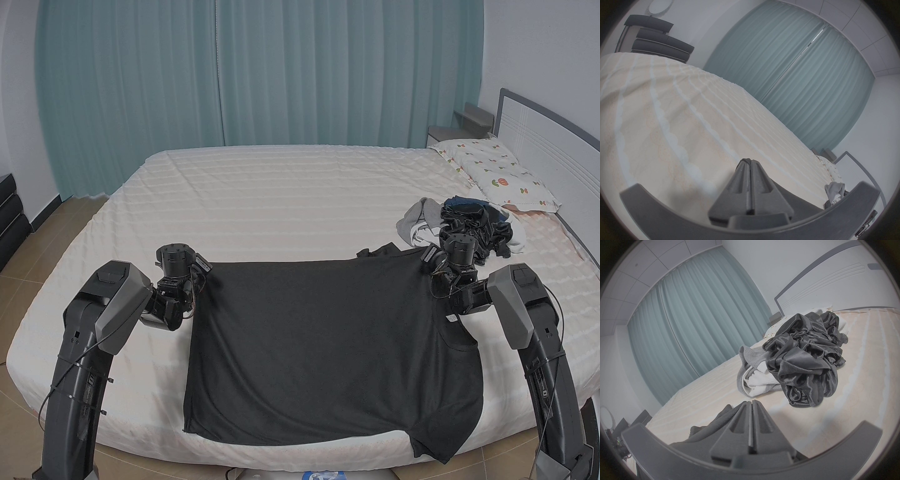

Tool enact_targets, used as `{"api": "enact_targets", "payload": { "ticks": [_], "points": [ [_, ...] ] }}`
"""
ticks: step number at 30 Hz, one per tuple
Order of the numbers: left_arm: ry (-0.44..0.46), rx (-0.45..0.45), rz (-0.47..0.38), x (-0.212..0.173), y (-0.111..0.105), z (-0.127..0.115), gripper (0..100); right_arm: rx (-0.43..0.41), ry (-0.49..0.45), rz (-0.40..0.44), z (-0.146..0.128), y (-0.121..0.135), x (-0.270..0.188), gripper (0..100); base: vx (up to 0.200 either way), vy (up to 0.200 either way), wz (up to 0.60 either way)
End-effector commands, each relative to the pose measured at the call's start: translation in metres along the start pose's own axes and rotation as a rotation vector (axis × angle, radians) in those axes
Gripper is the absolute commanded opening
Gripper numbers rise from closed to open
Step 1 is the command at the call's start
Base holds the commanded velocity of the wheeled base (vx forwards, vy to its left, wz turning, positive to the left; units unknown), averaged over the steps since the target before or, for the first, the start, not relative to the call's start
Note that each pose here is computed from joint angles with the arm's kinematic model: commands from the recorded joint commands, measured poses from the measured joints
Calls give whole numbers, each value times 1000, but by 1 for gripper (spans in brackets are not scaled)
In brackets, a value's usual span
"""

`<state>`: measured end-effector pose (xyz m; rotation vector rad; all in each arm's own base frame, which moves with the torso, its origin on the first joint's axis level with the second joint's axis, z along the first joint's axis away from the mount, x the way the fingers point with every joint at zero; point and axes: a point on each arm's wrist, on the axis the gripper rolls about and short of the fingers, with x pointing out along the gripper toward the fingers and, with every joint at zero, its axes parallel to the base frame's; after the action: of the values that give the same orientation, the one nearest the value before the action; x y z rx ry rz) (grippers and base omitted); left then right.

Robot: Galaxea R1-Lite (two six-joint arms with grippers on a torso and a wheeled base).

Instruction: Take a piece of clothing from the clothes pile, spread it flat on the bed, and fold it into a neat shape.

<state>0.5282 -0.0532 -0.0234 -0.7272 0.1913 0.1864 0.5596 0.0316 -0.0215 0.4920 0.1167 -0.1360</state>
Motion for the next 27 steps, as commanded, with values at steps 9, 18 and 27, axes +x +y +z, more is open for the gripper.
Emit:
{"api": "enact_targets", "payload": {
  "ticks": [9, 18, 27],
  "points": [
    [9, 9, 6, 0, 0, -10, 100, -9, 7, -9, -5, -2, 0, 100, 0, 0, 0],
    [-20, -6, 66, -22, 1, 21, 100, 3, 9, -47, 53, -2, -47, 100, 0, 0, 0],
    [1, -13, -14, -81, -27, 61, 100, 41, 117, -47, 83, -4, -159, 100, 0, 0, 0]
  ]
}}
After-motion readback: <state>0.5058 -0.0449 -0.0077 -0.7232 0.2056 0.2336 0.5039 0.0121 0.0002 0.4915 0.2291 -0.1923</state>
